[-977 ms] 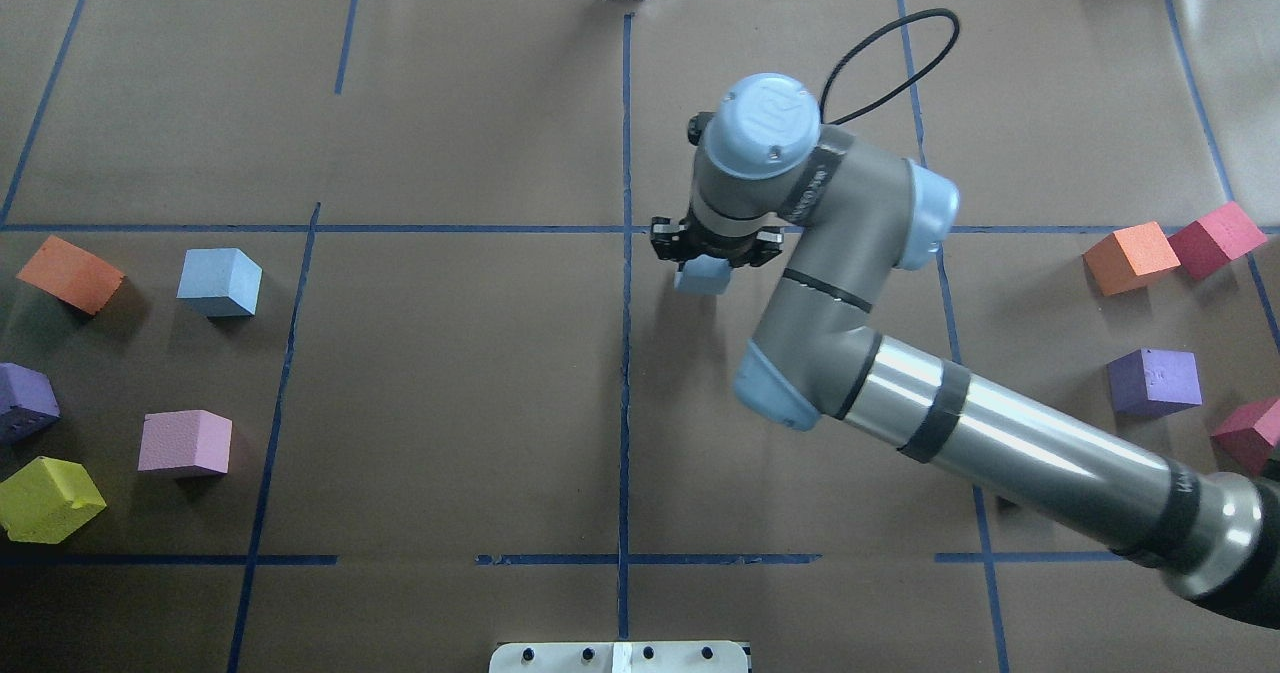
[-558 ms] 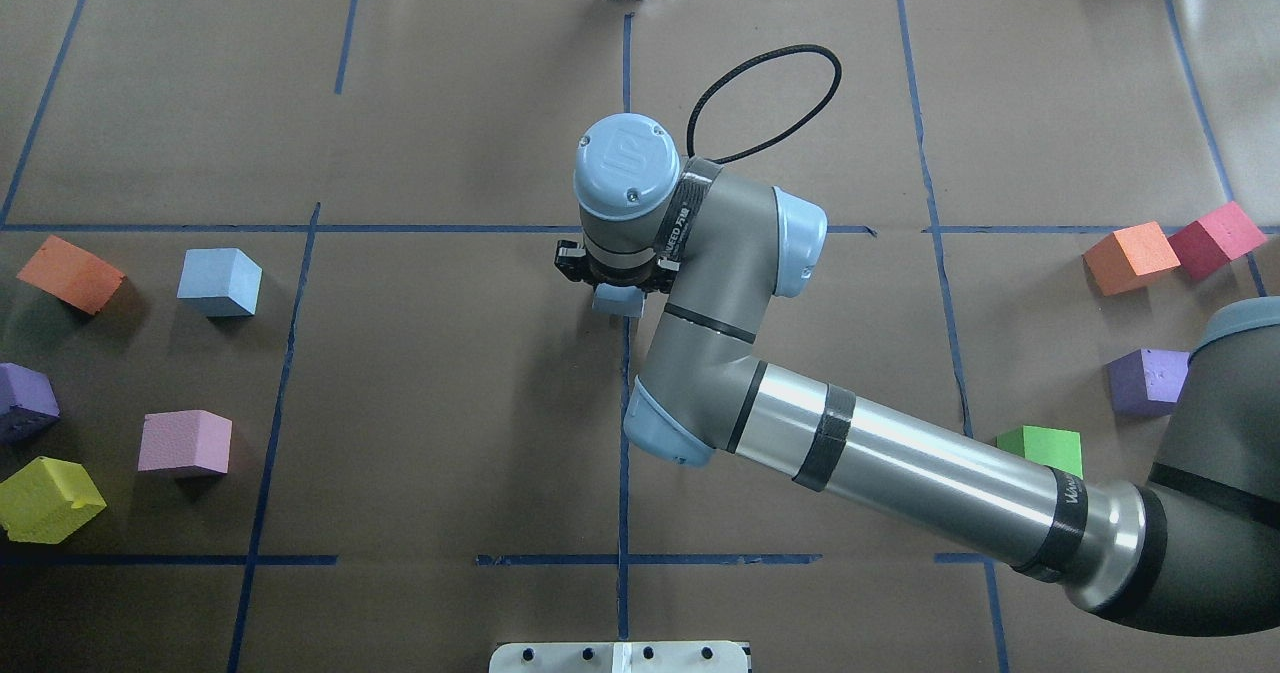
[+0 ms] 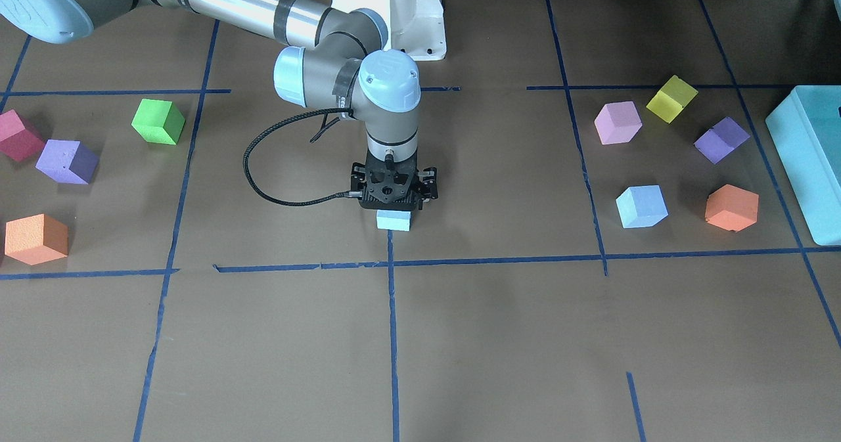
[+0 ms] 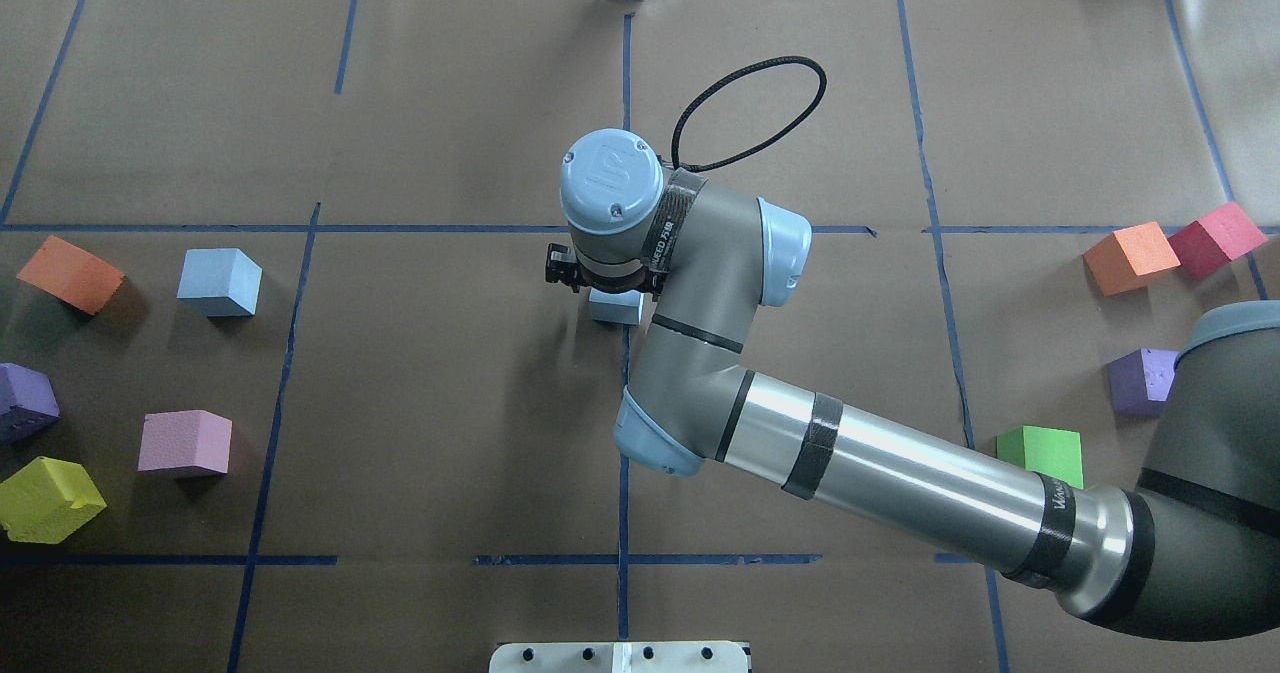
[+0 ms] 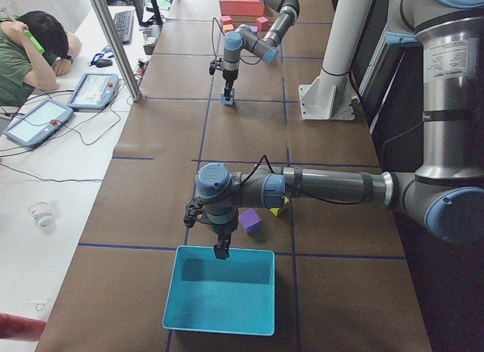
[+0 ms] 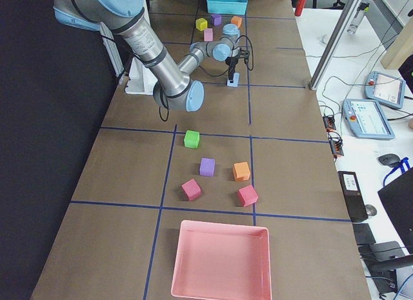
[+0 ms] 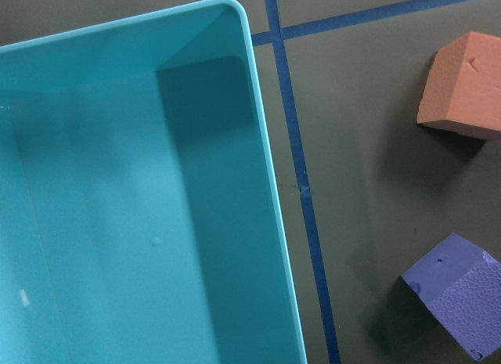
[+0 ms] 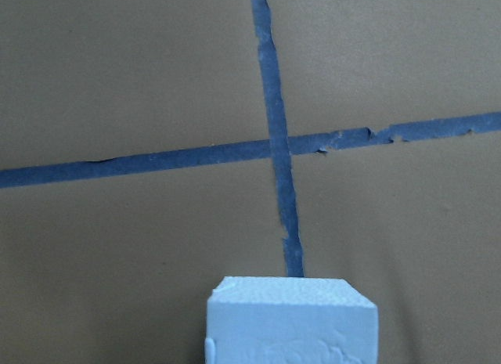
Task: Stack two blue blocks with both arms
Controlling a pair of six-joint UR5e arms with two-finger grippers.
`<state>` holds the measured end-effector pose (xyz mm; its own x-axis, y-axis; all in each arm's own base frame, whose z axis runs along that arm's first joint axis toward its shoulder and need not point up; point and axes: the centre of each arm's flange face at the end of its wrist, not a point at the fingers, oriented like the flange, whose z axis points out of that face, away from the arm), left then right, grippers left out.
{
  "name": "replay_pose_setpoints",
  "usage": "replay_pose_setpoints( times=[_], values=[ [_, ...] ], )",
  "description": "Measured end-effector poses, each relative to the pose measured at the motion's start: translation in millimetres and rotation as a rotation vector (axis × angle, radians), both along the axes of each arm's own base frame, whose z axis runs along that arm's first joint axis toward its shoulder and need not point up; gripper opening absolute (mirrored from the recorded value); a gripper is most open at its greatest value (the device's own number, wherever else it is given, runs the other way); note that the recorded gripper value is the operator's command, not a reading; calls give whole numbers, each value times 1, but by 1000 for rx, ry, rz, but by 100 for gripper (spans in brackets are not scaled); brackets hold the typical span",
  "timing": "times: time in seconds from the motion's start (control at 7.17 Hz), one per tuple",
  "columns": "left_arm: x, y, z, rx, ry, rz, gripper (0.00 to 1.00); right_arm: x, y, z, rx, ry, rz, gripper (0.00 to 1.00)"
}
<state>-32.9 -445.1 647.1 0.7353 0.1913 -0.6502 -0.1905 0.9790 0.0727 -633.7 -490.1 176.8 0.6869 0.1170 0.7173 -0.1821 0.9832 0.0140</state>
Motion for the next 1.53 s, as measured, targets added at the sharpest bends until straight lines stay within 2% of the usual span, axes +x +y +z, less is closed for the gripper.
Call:
replay_pose_setpoints(
  times=[0.42,0.7,0.84,1.12,1.26,1.53],
  values=[
    [1,-2,-4,9,1,2,100,50,-34,-23,-8,-59,-16,99],
    [1,-4,-12,24,-1,-1,100,125,-59,-21,2,-47,-70,99],
    [1,-6,-18,31,0,-6,100,180,-69,5,27,-32,-116,99],
    [1,-11,-44,90,7,-8,100,311,-83,103,127,7,-236,99],
    [1,-18,-59,136,10,-8,100,372,-81,156,176,34,-300,100],
    [3,-37,-82,202,18,-8,100,493,-57,273,254,74,-446,100]
  ],
)
